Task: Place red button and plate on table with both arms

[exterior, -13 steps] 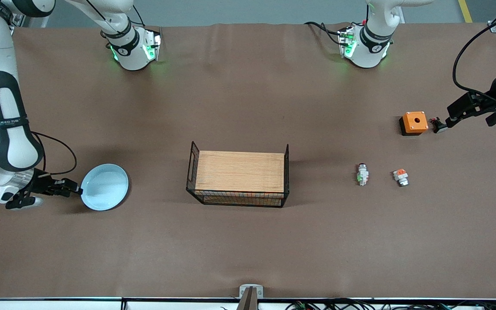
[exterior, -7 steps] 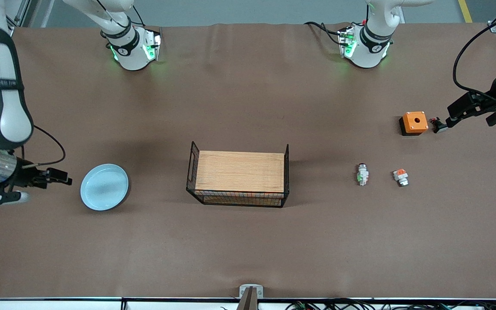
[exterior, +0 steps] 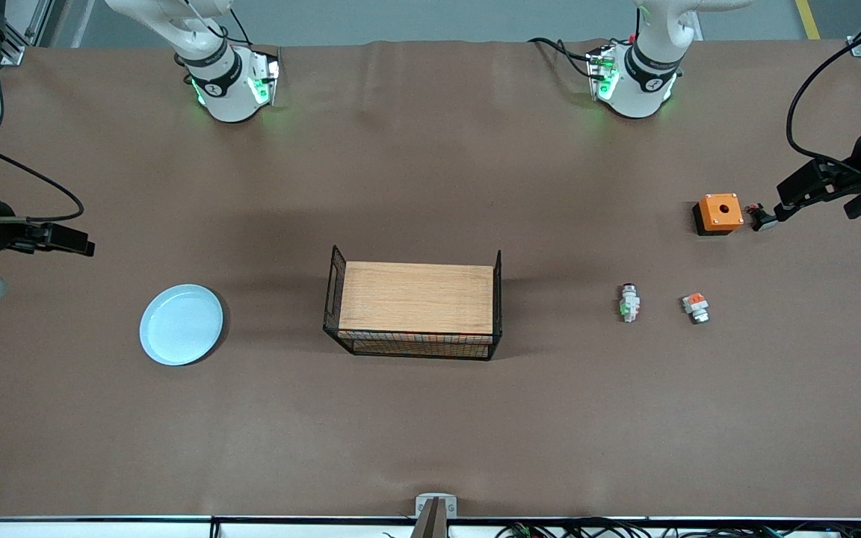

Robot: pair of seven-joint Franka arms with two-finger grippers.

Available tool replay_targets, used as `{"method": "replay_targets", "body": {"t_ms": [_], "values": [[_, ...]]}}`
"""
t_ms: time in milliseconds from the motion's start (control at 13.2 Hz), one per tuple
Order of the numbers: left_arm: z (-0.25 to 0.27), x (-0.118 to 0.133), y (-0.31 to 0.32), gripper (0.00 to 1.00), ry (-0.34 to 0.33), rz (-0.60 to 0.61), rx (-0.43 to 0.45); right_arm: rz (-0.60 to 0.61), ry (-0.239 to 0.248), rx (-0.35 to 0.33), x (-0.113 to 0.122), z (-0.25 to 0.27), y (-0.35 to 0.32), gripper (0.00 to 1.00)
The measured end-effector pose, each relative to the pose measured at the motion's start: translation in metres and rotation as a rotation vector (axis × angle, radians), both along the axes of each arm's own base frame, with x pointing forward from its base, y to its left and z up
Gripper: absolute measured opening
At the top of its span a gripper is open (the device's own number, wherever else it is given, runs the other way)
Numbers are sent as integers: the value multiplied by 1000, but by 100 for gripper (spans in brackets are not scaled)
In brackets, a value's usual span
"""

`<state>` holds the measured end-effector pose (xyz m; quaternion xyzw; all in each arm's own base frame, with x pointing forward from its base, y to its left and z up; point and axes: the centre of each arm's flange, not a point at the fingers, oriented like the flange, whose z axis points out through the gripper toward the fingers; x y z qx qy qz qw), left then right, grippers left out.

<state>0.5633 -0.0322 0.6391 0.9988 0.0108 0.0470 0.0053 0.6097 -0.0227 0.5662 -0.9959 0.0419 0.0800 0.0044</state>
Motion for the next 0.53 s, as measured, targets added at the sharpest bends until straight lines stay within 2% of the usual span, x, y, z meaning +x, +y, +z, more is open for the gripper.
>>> {"method": "replay_targets", "body": {"t_ms": [380,532], "values": [[0,0,0,100,0,0,0,-7,-35,-31,1,30,0,100],[0,0,0,100,0,0,0,-2,-24,-30,-2,36,3,100]]}}
